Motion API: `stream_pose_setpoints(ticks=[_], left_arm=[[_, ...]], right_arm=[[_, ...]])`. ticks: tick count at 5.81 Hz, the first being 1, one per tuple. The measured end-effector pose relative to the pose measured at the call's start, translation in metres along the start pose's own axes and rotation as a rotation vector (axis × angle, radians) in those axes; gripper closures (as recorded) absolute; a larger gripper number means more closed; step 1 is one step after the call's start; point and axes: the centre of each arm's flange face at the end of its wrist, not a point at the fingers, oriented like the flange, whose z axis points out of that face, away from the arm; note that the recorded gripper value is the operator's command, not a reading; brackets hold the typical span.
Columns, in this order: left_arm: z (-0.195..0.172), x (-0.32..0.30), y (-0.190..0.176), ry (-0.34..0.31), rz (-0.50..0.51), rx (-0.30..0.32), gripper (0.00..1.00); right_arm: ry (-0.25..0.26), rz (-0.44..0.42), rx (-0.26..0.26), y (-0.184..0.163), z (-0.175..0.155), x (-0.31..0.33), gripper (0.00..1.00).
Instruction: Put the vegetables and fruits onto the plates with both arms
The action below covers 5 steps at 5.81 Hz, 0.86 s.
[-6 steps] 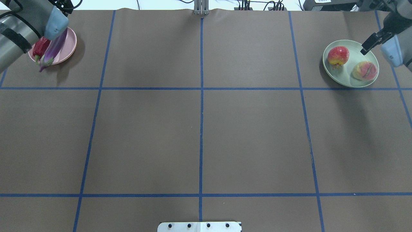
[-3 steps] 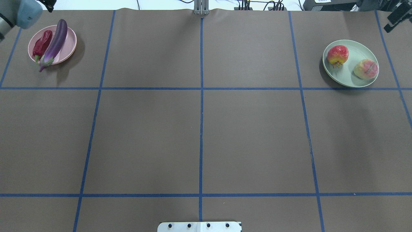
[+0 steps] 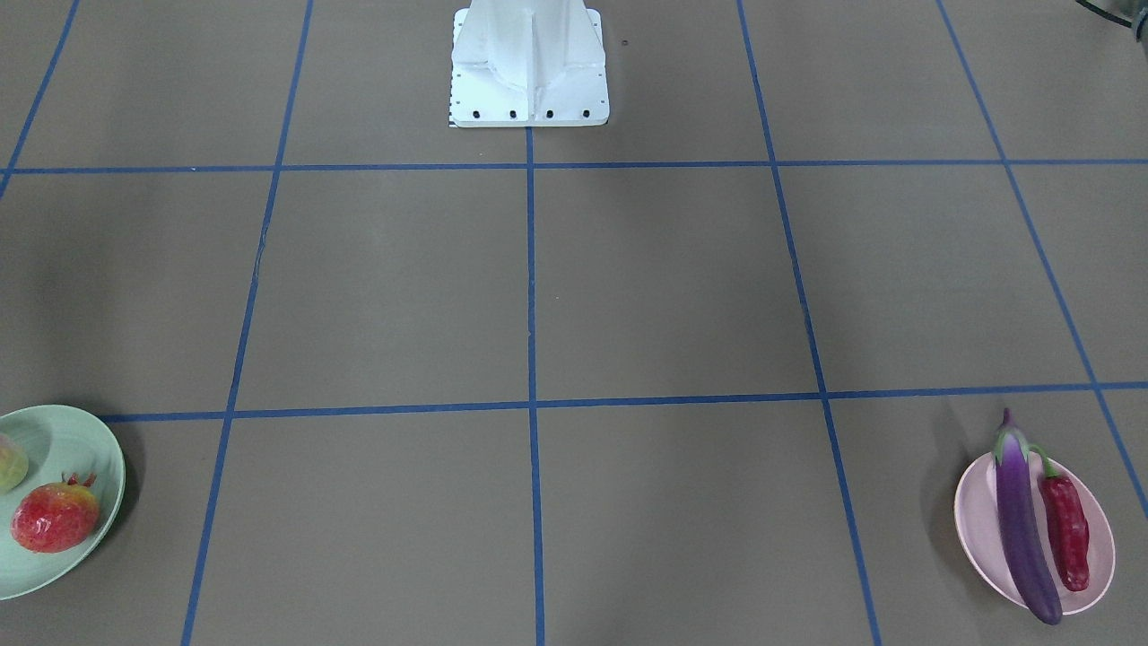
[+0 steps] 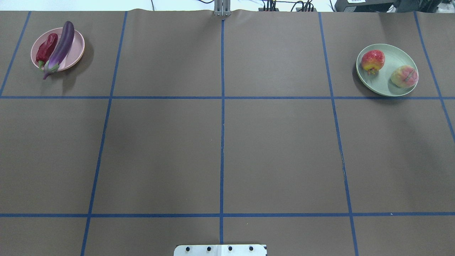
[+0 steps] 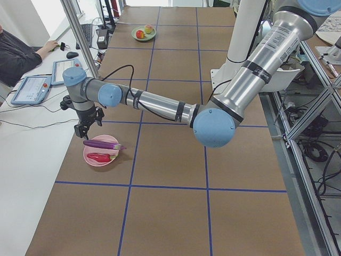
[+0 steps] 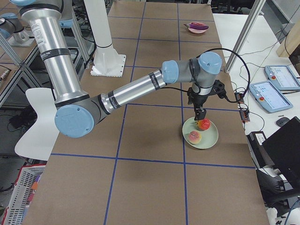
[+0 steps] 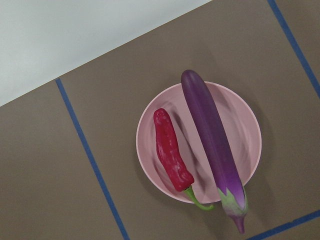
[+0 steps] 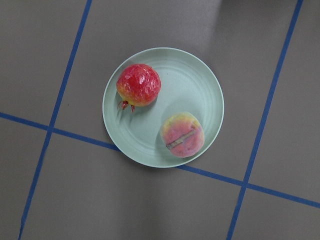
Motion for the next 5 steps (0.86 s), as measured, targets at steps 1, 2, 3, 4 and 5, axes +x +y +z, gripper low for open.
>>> stream_pose_setpoints(ticks=[1,2,3,4,5], left_arm=[[0.0,-0.036,0.053,0.028,-0.016,0.008,0.0],[0.008,-0.052,0.111,0.041,-0.036,0.012,0.0],[0.015,-0.059,0.166,0.039,-0.051,0.023,0.0],[0.029,-0.067,0.224,0.031,-0.06,0.037,0.0],[0.047,-0.071,0.271,0.023,-0.058,0.051,0.0]], right_arm=[[-0.033,0.011,0.004,0.044,0.005,0.03,0.0],[-0.065,0.033,0.013,0.088,0.018,0.051,0.0],[-0.072,0.043,0.024,0.129,0.038,0.068,0.0],[-0.063,0.057,0.02,0.163,0.06,0.085,0.0],[-0.052,0.084,-0.004,0.182,0.08,0.103,0.0]])
